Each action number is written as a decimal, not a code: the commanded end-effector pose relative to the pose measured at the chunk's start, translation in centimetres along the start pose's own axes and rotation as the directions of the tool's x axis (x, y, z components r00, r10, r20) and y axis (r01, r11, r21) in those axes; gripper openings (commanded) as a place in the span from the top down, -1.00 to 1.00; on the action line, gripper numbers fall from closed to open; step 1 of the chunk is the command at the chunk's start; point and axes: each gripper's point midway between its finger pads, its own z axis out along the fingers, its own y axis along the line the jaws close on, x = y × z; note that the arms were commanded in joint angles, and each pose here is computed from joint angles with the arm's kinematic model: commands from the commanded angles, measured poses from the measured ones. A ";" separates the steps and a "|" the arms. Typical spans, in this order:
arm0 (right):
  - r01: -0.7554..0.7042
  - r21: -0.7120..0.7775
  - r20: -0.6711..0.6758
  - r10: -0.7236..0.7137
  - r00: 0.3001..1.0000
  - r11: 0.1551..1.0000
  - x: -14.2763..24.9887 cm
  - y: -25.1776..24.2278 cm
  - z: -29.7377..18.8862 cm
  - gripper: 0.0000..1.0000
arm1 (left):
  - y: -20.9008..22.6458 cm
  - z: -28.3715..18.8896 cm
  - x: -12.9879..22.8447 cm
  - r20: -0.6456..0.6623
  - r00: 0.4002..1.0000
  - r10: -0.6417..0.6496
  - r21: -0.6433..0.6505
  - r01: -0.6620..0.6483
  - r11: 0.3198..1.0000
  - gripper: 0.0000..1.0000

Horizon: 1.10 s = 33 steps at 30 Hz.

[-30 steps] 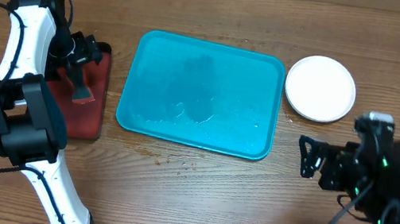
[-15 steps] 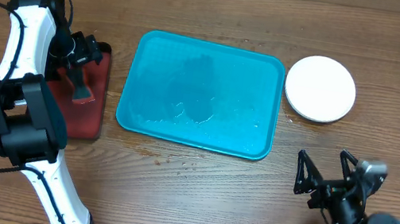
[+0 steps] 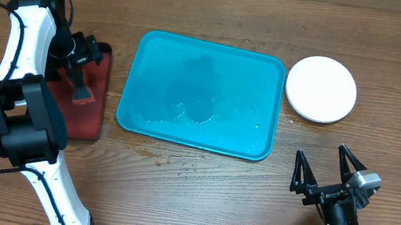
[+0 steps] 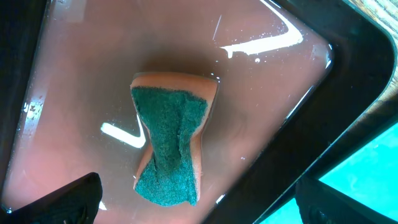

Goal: Clean dirty plates on tray and stack at the side

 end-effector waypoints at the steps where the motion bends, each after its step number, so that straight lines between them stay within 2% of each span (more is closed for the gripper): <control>1: 0.015 0.007 0.029 -0.015 0.999 1.000 0.3 -0.4 0.1 -1.00 | -0.2 -1.7 -0.6 0.043 0.999 -0.004 0.016 0.003 1.000 -0.99; 9: 0.012 0.067 0.045 -0.015 0.999 0.998 0.4 -1.4 0.1 -1.00 | -0.2 -1.7 -0.6 0.043 0.999 -0.004 0.016 0.003 1.000 -1.00; 17: -0.010 0.122 -0.071 0.018 0.997 0.992 3.4 -2.5 0.0 -1.00 | -0.2 -1.7 -0.6 0.043 0.999 -0.004 0.016 0.003 1.000 -1.00; 33: -0.011 0.125 -0.069 0.020 0.997 0.992 3.3 -2.6 0.0 -1.00 | -0.2 -1.7 -0.6 0.043 0.999 -0.004 0.016 0.003 1.000 -1.00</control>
